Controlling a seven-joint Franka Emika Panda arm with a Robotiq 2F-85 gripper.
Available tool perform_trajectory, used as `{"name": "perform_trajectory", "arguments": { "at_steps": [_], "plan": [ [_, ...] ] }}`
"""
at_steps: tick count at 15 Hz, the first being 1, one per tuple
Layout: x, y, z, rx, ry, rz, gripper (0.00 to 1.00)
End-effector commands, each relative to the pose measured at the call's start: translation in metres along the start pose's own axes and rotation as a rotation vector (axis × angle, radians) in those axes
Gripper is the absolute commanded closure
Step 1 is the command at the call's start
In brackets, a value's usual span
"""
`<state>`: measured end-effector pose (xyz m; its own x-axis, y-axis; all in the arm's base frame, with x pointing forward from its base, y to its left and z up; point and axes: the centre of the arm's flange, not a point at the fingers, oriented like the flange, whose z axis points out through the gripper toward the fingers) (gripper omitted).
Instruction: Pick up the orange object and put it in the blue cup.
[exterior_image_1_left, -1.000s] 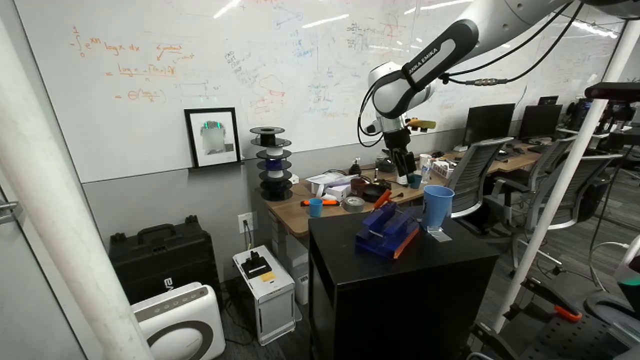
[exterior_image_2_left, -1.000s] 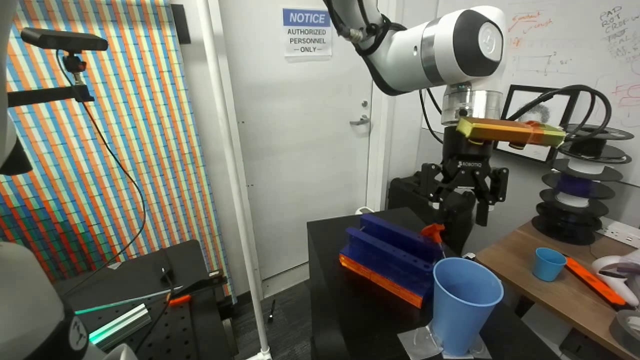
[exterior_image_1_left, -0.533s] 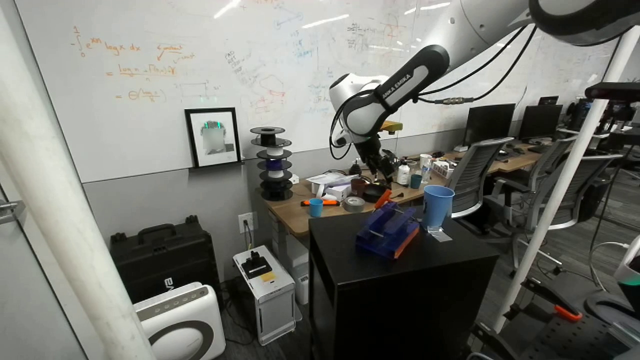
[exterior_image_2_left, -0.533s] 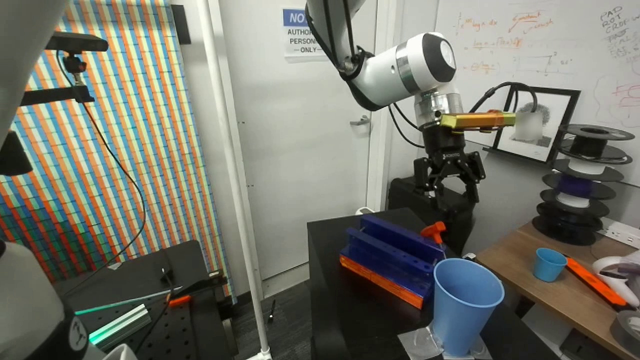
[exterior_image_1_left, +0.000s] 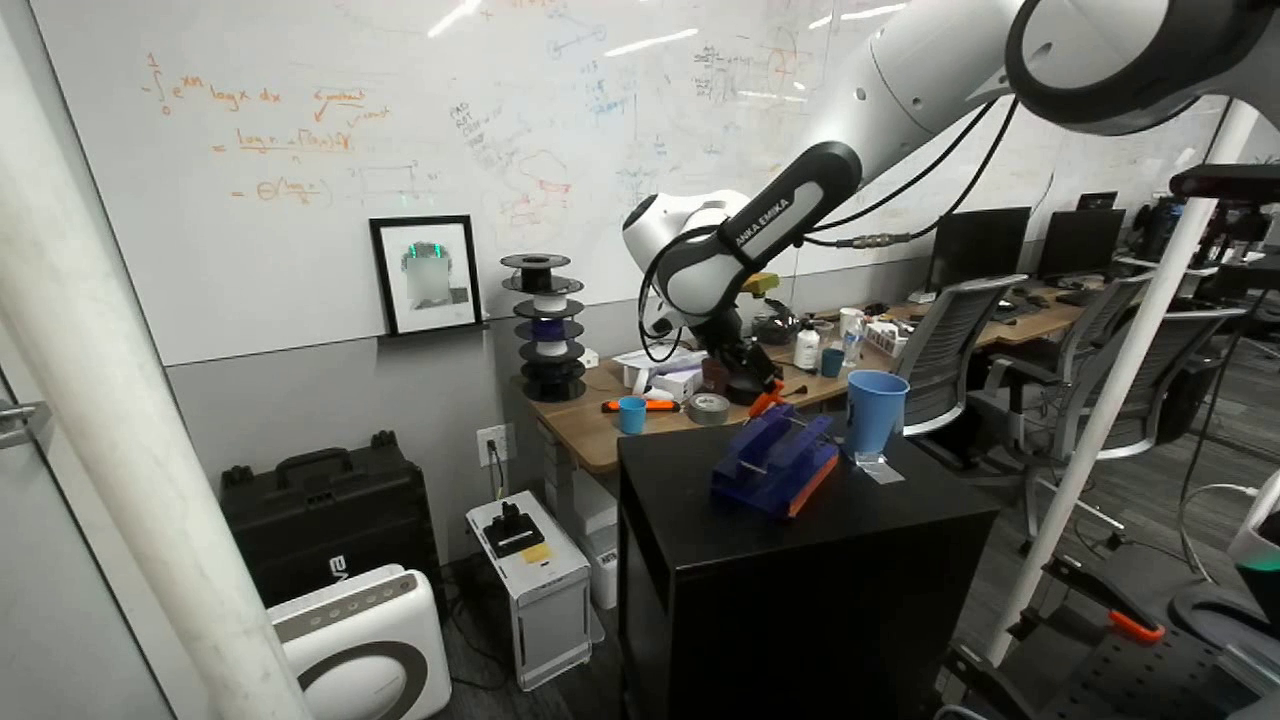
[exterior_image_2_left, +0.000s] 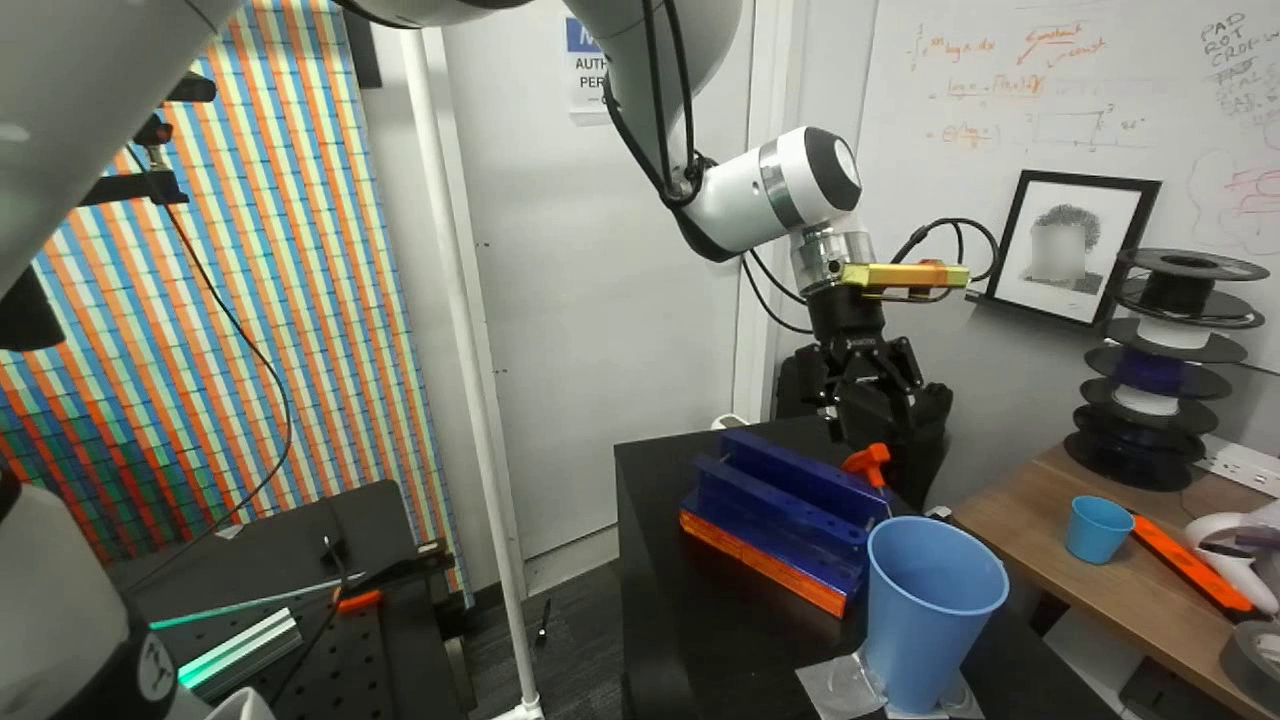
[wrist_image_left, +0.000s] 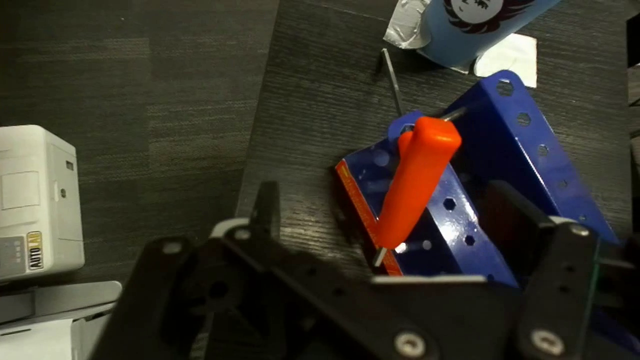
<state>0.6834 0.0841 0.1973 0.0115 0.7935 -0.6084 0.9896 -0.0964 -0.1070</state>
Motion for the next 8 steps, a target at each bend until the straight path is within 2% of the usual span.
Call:
{"name": "perform_trajectory", "arguments": {
  "at_steps": [1,3,4,6,8],
  "plan": [
    [0.0082,0.0036,0.0017,0.028,-0.061,0.013,0.00],
    [0.0087,0.0016,0.0078,0.020,-0.082,0.036,0.02],
    [0.0091,0.0013,0.0093,0.006,-0.090,0.047,0.26],
    [0.0101,0.0016,0.0109,-0.010,-0.109,0.074,0.27],
    [0.0100,0.0017,0.0111,-0.018,-0.123,0.092,0.43]
  ]
}}
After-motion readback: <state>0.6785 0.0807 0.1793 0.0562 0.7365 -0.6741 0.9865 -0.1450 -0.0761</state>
